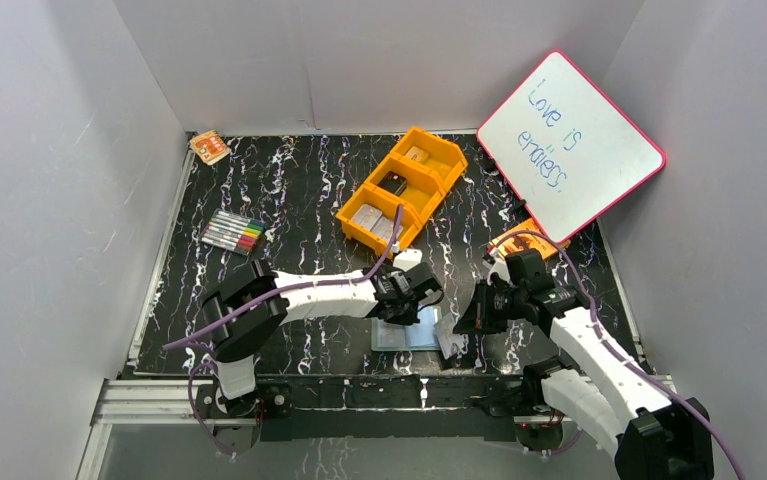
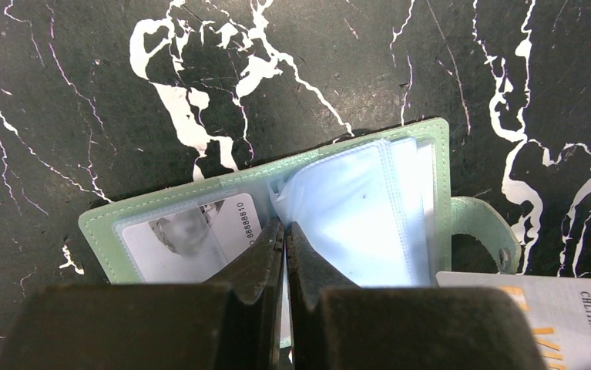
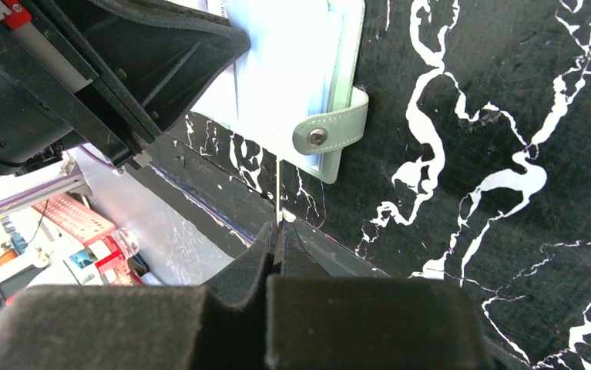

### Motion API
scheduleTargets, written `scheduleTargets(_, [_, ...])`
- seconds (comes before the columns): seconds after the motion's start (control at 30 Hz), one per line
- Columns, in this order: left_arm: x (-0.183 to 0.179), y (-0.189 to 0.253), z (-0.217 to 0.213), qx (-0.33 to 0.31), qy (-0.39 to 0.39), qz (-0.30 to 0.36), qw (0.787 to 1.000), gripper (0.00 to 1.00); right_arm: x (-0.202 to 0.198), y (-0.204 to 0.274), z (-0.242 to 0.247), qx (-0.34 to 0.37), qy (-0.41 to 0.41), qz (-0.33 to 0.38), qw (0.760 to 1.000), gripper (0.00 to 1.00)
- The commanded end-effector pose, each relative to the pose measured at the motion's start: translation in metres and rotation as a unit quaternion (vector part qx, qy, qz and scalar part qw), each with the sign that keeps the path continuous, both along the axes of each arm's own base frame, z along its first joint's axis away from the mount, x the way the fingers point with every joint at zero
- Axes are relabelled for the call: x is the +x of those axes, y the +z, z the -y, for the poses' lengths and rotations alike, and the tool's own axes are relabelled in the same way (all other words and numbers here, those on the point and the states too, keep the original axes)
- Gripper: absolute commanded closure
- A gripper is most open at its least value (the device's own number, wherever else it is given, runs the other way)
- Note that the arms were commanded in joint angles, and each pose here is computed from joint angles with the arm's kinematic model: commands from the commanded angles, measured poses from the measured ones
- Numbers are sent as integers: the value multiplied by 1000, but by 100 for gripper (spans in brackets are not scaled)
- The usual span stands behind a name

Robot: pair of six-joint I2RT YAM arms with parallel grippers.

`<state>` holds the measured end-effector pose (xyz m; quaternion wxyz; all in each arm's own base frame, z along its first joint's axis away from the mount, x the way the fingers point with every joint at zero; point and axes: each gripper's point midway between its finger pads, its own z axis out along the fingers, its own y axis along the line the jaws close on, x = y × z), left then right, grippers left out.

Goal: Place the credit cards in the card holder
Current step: Turn over the card slot in the card holder.

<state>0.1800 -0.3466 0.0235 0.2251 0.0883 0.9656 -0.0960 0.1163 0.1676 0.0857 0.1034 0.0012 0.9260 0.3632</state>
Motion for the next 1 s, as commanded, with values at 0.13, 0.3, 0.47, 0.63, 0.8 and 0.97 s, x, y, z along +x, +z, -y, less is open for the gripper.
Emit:
scheduleTargets(0.13, [-7, -6, -37, 62, 2, -2, 998, 100, 7, -4, -9, 23, 8, 4, 1000, 100])
scheduleTargets(0.3, [-6, -3, -37, 60, 1, 2, 998, 100, 6, -13, -6, 12, 0, -10, 1000, 100])
scheduleTargets(0.47, [-7, -2, -38, 60, 1, 3, 998, 100, 5, -17, -8, 17, 5, -16, 1000, 100])
scheduleTargets(0.63, [-7, -2, -39, 60, 0, 3, 998, 100, 5, -18, -9, 18, 6, -20, 1000, 100])
scheduleTargets(0.8, [-7, 0, -40, 60, 0, 4, 998, 100, 21, 3, -9, 28, -20, 41, 999, 100])
scheduleTargets(0.97, [-8, 2, -42, 59, -6, 6, 998, 100, 23, 4, -13, 35, -11, 38, 999, 100])
